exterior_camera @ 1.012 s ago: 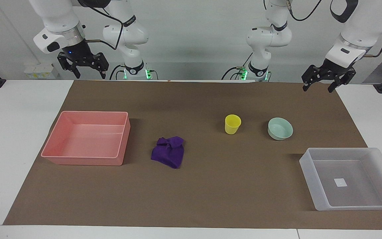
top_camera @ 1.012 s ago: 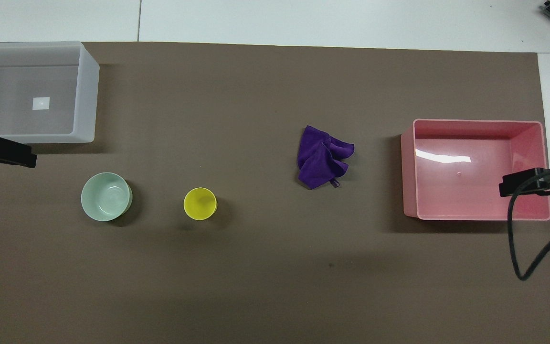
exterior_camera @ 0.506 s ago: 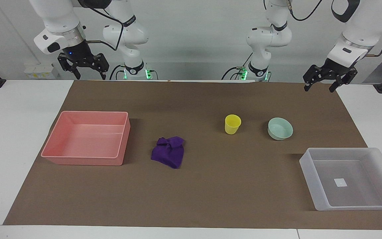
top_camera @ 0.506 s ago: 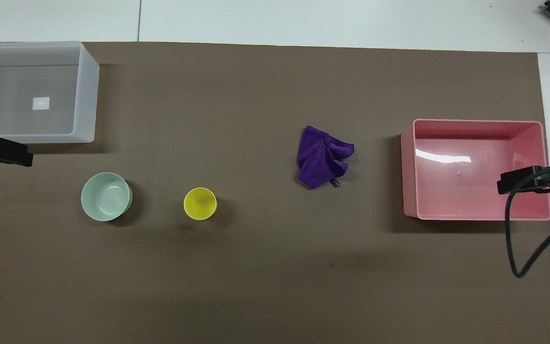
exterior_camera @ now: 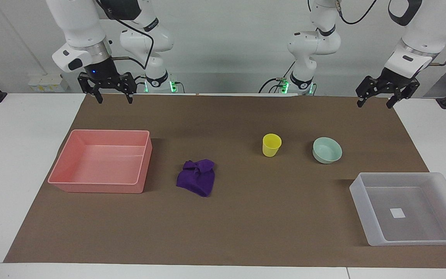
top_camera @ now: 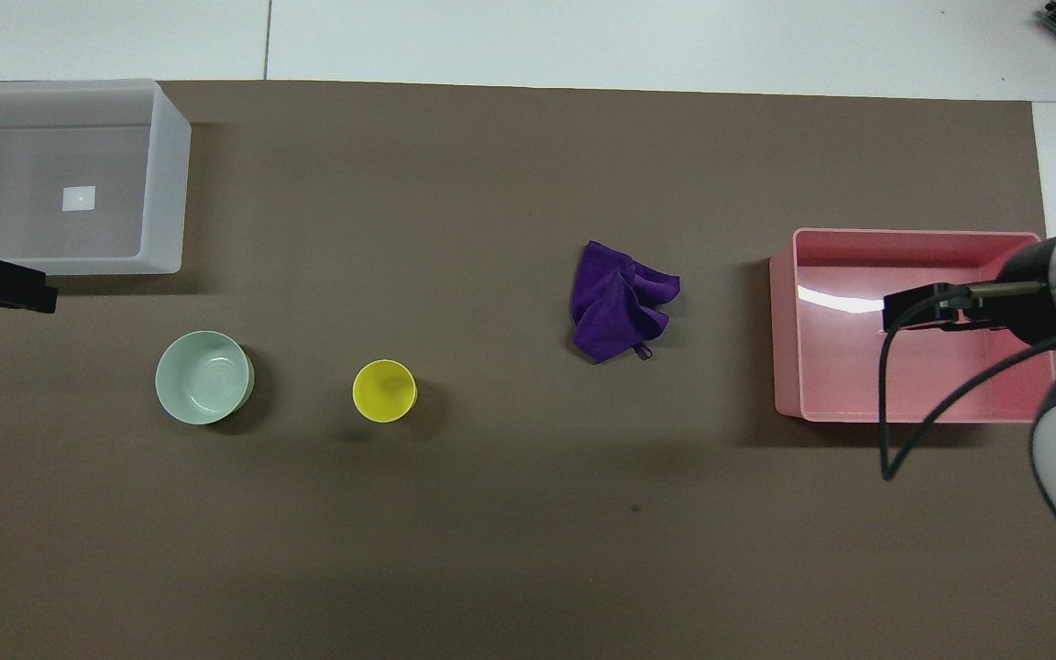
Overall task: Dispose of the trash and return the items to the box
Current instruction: 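Reach the right gripper to the purple cloth and grasp it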
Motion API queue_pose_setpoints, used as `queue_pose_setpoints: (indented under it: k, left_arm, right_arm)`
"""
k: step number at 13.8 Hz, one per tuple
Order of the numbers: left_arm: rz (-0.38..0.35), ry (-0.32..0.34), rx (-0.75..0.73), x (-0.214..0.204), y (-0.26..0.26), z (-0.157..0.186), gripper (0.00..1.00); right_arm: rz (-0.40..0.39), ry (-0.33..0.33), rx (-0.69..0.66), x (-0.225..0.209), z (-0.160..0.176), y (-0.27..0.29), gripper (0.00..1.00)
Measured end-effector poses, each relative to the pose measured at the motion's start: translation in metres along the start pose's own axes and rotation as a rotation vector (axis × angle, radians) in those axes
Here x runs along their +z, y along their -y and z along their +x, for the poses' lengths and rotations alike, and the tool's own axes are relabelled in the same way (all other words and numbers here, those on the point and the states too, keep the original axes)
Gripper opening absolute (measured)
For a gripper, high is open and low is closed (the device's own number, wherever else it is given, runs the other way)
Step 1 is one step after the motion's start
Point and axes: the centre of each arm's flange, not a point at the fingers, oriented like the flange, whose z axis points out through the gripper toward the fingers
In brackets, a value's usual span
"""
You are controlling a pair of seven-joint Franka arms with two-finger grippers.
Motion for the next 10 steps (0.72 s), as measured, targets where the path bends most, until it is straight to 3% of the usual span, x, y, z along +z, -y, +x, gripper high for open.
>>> queue_pose_setpoints:
  k: [5, 10]
  left_arm:
    - [0.004, -0.045, -0.017, 0.013, 0.011, 0.010, 1.00]
    - [0.007, -0.049, -0.016, 0.046, 0.035, 0.022, 1.00]
  right_arm:
    - [0.025, -0.056, 0.009, 0.080, 0.048, 0.069, 1.00]
    - [0.061, -0.100, 0.021, 0.170, 0.068, 0.167, 1.00]
